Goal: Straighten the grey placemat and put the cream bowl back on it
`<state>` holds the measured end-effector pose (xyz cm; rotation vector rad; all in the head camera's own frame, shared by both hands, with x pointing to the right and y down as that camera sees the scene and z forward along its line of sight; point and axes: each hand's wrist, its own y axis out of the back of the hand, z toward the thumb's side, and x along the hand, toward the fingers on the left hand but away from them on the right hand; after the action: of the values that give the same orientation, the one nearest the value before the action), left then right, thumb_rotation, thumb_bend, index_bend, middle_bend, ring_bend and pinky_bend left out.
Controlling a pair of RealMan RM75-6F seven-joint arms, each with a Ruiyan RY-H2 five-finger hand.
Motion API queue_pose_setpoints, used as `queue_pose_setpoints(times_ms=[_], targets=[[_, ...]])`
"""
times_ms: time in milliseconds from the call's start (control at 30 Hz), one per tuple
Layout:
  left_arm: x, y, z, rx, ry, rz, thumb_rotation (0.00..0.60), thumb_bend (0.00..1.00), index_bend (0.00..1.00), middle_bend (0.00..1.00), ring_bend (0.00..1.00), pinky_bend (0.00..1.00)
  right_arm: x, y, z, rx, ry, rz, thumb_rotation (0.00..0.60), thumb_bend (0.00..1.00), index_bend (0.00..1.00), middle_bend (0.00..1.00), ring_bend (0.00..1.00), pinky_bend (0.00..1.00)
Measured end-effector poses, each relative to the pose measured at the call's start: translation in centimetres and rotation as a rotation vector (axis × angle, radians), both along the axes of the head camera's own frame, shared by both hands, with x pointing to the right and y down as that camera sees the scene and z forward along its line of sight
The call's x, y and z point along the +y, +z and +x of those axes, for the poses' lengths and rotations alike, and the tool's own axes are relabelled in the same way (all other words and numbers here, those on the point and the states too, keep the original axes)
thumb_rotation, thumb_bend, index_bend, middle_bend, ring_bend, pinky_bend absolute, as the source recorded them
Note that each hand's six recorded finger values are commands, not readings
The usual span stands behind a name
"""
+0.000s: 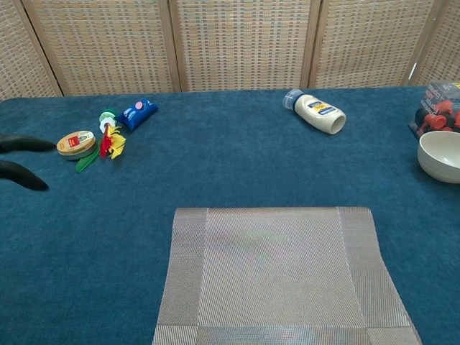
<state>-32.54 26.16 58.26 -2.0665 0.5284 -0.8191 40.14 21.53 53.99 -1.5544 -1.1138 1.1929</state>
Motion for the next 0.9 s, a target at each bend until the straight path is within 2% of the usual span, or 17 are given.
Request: queue_pose_setpoints(times_ms=[167, 300, 500, 700, 900], targets=[[0.8, 2.5, 2.3, -0.012, 0.122, -0.051, 0.600, 0.01, 0.21, 0.00, 0.00, 0.00, 0.3, 0.0, 0.3, 0.006, 0.007, 0.002, 0.600, 0.00, 0.12, 0.00, 0.00, 0.00], [1.5, 4.3, 4.4, -0.040, 0.224, -0.093, 0.600, 0.10, 0.24, 0.00, 0.00, 0.00, 0.4, 0.2, 0.3, 0.009, 0.009, 0.004, 0.600, 0.00, 0.13, 0.00, 0.00, 0.00], [2.7, 5.9, 7.7, -0.028, 0.302, -0.090, 0.600, 0.19, 0.27, 0.00, 0.00, 0.00, 0.3, 0.4, 0.7, 0.012, 0.016, -0.003, 0.600, 0.00, 0.14, 0.00, 0.00, 0.00], [3.4, 7.6, 10.5, -0.023, 0.359, -0.071, 0.600, 0.19, 0.29, 0.00, 0.00, 0.00, 0.3, 0.3, 0.8, 0.009, 0.014, -0.002, 0.600, 0.00, 0.14, 0.00, 0.00, 0.00], [3.3, 9.1, 12.6, -0.023, 0.391, -0.048, 0.600, 0.19, 0.29, 0.00, 0.00, 0.00, 0.3, 0.3, 0.8, 0.000, 0.014, -0.001, 0.600, 0.00, 0.14, 0.00, 0.00, 0.00]])
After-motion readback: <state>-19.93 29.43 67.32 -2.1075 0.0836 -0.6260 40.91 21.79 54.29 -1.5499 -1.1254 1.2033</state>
